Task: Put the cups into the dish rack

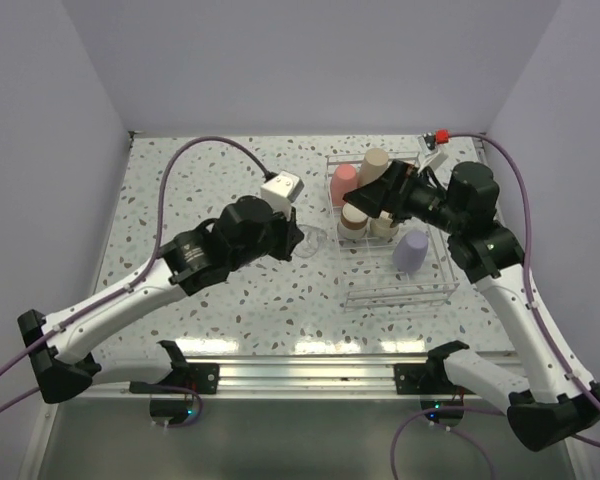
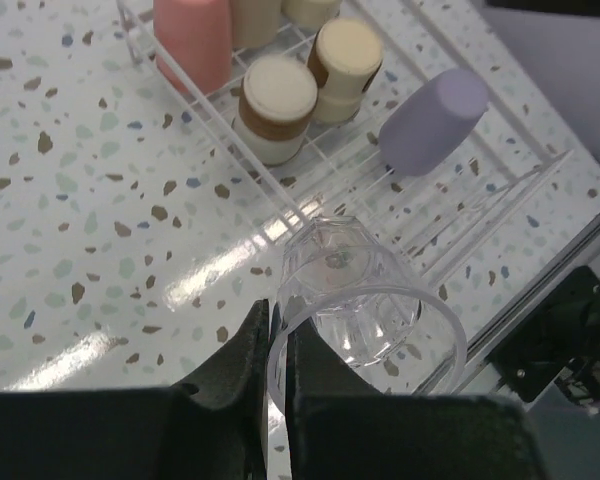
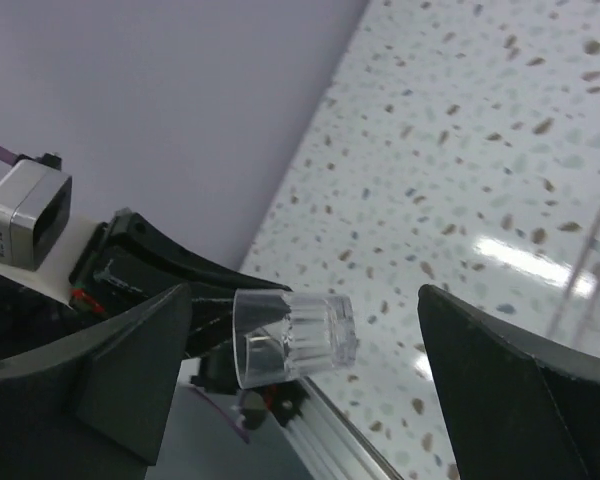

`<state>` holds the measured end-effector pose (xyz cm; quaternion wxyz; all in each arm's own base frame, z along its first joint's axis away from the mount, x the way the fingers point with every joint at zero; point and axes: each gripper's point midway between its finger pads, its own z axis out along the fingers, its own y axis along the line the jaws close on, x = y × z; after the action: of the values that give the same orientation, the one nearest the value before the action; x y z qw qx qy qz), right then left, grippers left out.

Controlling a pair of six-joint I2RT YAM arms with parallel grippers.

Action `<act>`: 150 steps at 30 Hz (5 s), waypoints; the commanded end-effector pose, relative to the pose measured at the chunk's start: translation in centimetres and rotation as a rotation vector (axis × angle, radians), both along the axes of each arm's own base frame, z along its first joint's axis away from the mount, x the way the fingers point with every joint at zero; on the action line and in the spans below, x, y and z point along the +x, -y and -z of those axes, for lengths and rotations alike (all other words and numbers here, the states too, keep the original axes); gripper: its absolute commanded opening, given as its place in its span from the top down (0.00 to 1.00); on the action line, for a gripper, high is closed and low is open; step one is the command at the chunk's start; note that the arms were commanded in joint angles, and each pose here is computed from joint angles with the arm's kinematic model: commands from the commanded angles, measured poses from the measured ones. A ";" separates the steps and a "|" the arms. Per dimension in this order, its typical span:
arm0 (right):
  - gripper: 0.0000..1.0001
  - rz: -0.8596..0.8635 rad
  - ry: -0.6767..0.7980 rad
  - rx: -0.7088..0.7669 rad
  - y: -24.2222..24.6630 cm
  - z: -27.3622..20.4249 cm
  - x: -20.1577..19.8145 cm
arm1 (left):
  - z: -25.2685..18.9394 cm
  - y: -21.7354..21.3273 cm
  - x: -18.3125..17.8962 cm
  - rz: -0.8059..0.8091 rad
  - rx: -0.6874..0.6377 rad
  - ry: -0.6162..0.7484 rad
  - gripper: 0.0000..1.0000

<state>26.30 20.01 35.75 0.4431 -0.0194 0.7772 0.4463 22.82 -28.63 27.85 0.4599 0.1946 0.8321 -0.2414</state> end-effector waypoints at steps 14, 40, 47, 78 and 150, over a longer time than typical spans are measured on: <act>0.02 -0.351 0.108 0.570 -5.4 -13.8 -3.2 | -21.5 -3.8 -1.6 0.017 -0.553 0.461 1.00; 0.08 -0.521 0.119 0.852 -10.7 -17.9 -6.4 | -21.7 -4.8 -0.5 -0.049 -0.559 0.561 1.00; 0.45 -0.542 0.137 0.866 -10.3 -18.5 -7.0 | -21.4 -4.8 -0.3 -0.063 -0.554 0.551 1.00; 1.00 -0.225 0.276 0.448 -7.7 -14.7 -4.8 | -17.2 -8.7 -0.2 -0.211 -0.405 0.420 0.11; 0.38 0.267 -0.081 -0.778 5.5 22.6 0.8 | -9.3 -7.7 1.7 -0.272 -0.196 0.263 0.00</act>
<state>26.44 13.67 11.87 0.4084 -0.0770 0.9089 0.0357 24.53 -21.15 36.34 0.6022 0.0803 0.7647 -0.2148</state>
